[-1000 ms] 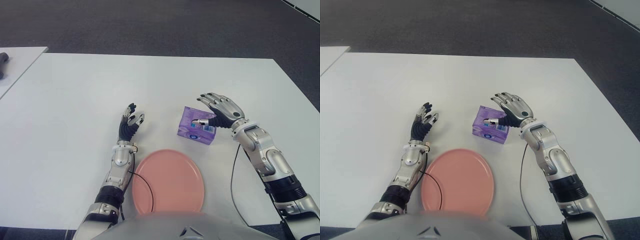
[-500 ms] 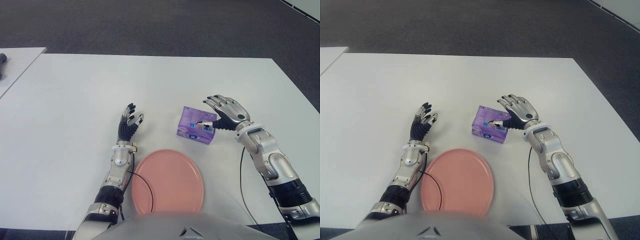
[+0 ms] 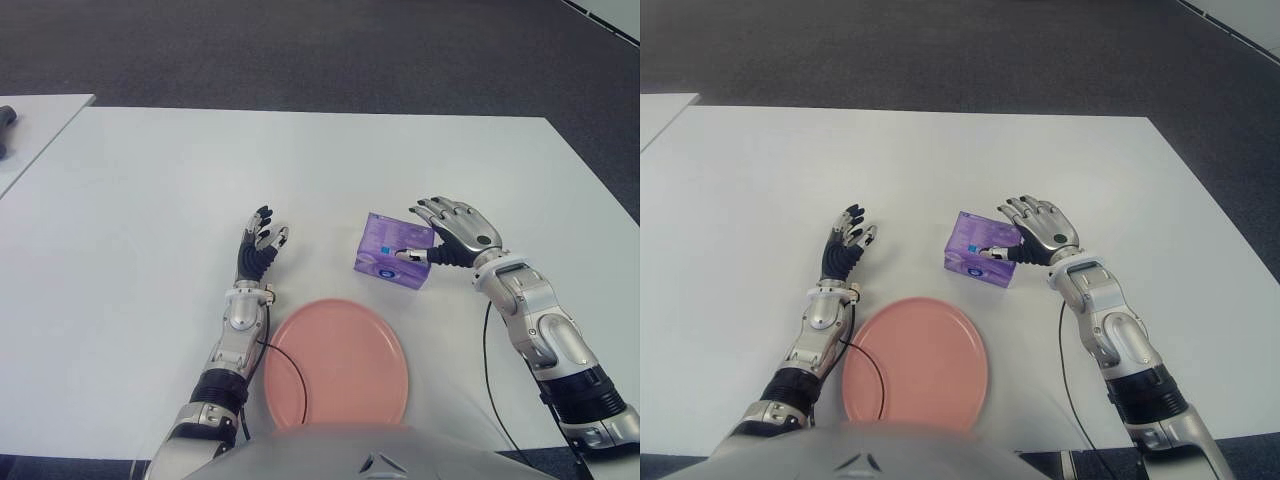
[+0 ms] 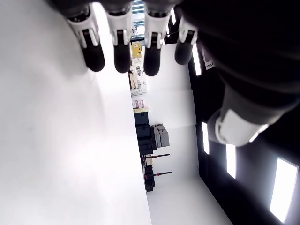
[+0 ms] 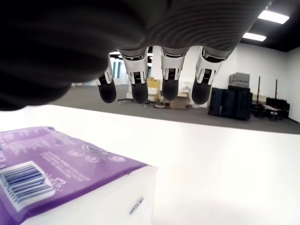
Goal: Put the tissue paper into the plate.
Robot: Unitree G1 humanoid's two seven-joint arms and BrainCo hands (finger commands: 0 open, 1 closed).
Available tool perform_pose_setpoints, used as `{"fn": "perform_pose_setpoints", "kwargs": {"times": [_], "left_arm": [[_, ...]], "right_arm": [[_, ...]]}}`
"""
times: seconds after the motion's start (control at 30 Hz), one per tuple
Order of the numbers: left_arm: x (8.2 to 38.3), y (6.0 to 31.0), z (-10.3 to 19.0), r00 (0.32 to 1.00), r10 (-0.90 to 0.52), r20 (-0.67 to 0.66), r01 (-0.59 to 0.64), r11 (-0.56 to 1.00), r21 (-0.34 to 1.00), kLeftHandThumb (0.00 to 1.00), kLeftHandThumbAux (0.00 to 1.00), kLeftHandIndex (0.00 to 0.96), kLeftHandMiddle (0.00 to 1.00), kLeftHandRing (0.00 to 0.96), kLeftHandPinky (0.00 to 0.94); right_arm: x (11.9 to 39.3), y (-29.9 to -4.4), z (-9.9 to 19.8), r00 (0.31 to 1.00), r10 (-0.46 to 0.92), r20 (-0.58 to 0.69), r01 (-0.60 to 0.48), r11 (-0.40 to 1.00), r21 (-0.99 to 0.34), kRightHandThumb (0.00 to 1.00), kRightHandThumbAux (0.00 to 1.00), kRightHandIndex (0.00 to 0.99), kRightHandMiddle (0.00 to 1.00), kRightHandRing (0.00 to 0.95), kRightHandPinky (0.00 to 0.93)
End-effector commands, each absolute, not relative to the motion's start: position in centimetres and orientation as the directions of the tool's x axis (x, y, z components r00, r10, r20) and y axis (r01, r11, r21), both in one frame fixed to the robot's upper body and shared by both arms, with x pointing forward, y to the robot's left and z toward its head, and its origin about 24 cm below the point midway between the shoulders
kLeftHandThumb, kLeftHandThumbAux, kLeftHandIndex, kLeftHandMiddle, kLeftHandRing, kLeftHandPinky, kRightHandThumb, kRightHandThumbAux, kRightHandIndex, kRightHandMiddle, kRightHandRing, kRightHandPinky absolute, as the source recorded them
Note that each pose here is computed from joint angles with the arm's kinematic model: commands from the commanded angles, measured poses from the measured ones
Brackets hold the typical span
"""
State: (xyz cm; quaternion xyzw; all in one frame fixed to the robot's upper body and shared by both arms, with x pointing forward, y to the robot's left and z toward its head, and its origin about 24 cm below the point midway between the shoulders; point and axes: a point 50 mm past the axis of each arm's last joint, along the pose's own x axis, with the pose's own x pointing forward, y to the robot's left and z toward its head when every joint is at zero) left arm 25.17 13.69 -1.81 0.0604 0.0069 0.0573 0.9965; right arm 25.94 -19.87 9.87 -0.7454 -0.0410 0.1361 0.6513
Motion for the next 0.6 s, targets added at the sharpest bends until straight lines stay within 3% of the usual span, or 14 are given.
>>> {"fn": "perform_pose_setpoints", "kwargs": {"times": [0.03,0.6], "left_arm": [[24.6,14.0,-2.9,0.990,0.132,-0.057,-0.123,0.982,0.142,0.254,0.598,0.134,0.154,0.134,0.144],[24.8,14.0,-3.3,0.989,0.126,-0.074,-0.114,0.983,0.147,0.242,0.603,0.130,0.161,0.142,0.155]], "right_arm": [[25.7,-20.1,9.8,0.961,0.226,-0.160,-0.129,-0.145,-0.981,0.344,0.123,0.000,0.000,0.000,0.000],[24.5,-17.7,8.9,0.937,0.335,-0.099,-0.077,-0.076,-0.994,0.314,0.146,0.000,0.000,0.000,0.000]]}}
